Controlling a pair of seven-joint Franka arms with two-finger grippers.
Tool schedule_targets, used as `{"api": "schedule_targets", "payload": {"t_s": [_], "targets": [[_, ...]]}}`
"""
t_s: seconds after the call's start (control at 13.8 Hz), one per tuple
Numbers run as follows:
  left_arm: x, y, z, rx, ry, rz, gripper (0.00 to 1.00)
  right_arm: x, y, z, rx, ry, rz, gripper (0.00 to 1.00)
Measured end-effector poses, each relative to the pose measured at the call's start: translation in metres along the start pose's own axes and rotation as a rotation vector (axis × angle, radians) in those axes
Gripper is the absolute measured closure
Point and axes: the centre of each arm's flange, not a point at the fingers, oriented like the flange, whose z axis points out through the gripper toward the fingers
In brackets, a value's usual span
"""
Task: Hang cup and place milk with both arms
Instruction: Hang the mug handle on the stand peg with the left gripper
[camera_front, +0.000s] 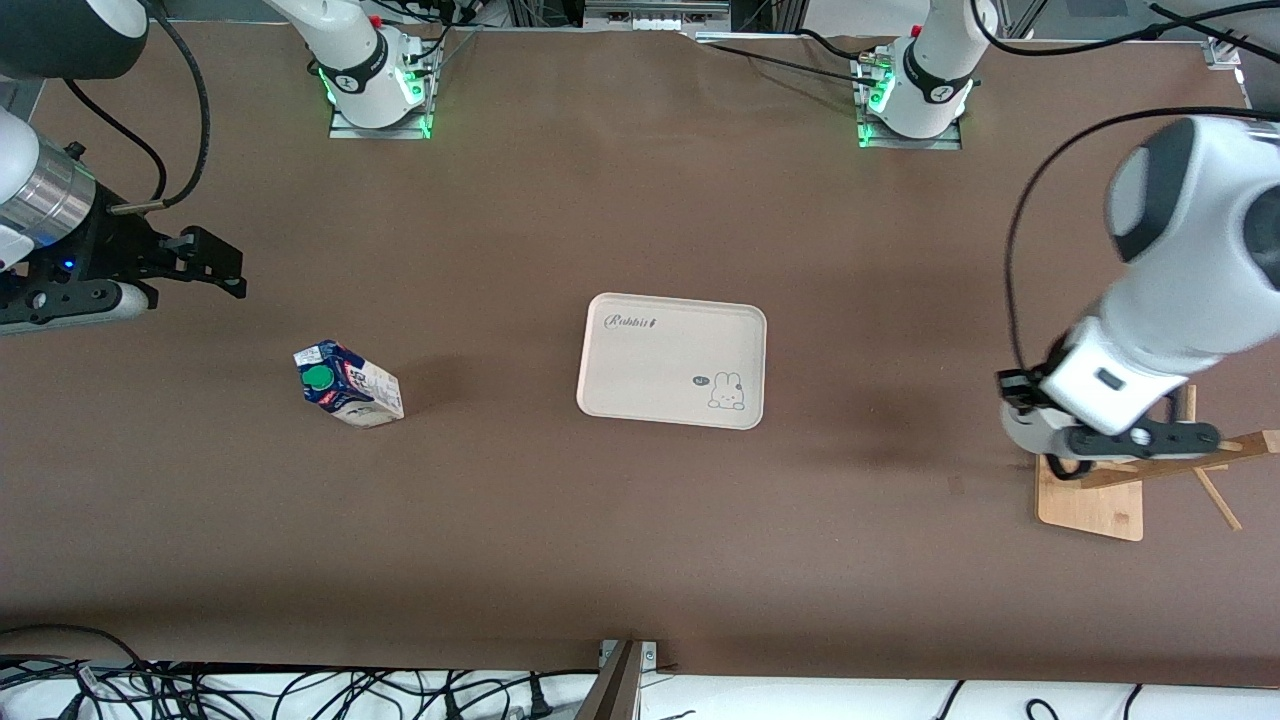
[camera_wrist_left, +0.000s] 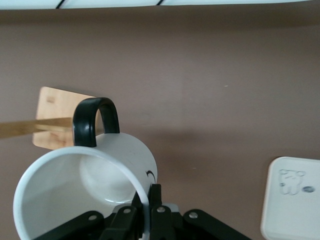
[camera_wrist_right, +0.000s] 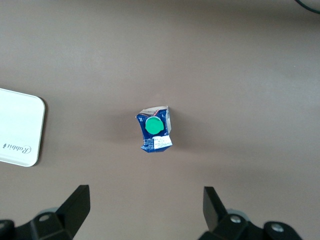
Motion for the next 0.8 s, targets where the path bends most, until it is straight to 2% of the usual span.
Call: {"api": "schedule_targets", "payload": {"t_s": [0.22, 0.58, 0.8], "targets": [[0.002, -0.056, 0.004, -0.001, -0.006, 0.006, 0.93, 0.0, 0.0, 0.0, 0.0, 0.0, 0.0, 0.0], [0.0, -0.088, 0.008, -0.037, -0.02, -0.039, 0.93, 0.0, 0.0, 0.0, 0.0, 0.0, 0.0, 0.0], [-0.005, -0.113, 0.017, -0.039, -0.051, -0.014, 0.93, 0.0, 0.0, 0.0, 0.0, 0.0, 0.0, 0.0]]}}
